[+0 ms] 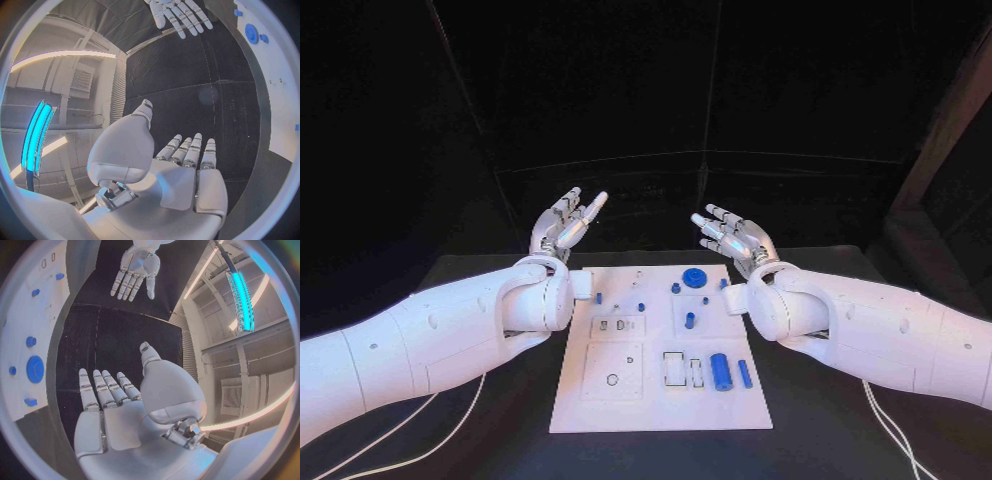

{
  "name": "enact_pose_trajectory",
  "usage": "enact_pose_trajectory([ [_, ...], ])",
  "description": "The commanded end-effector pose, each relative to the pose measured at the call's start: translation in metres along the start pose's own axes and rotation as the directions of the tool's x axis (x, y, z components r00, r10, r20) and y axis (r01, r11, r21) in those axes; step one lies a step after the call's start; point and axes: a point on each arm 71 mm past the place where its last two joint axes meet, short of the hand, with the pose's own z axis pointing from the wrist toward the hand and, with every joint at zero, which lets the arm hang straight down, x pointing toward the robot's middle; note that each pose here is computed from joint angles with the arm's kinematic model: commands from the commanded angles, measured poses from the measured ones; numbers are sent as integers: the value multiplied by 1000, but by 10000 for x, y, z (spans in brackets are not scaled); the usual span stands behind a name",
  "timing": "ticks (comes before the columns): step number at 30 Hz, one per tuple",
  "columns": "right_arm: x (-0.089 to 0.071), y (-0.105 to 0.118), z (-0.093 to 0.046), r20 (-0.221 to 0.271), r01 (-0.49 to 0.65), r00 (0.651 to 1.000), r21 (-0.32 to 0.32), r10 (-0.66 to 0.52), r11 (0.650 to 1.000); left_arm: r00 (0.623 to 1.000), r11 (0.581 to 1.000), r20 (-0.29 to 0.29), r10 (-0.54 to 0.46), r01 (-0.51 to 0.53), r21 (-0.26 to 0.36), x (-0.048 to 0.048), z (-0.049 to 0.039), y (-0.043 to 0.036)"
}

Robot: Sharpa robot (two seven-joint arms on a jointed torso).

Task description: Assemble the parts on the task board

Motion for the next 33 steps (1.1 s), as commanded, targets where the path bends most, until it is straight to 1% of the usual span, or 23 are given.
enact_pose_trajectory([
  [1,130,-7,54,-203,28,979,26,-22,999,998,998,-40,-45,46,31,29,10,-32],
  [5,156,-12,101,-250,45,968,35,-35,998,998,998,-40,-45,46,31,29,10,-32],
  [9,166,-14,120,-269,53,962,39,-41,998,998,998,-40,-45,46,31,29,10,-32],
  [10,-151,171,193,-149,386,902,-146,-406,911,997,998,-53,-55,56,25,-121,-15,-46],
  [12,-183,219,223,-143,444,872,-169,-467,880,996,998,-60,-60,61,24,-124,-28,-53],
  [14,-210,256,252,-142,497,842,-175,-521,850,996,998,-68,-65,66,21,-123,-43,-59],
  [15,-235,303,286,-138,546,809,-181,-571,818,995,997,-75,-69,70,16,-122,-60,-65],
  [17,-253,349,315,-136,593,774,-188,-618,783,994,997,-81,-72,73,12,-123,-81,-73],
  [20,-277,436,355,-130,662,713,-200,-689,722,993,997,-91,-78,79,7,-131,-123,-91],
  [24,-273,532,390,-127,732,634,-221,-763,645,990,996,-115,-86,87,4,-143,-170,-114],
  [29,-227,607,407,-142,814,507,-247,-850,526,983,996,-166,-81,85,16,-136,-236,-158],
  [33,-173,619,402,-154,867,391,-270,-908,419,977,996,-198,-80,86,21,-116,-292,-190],
])
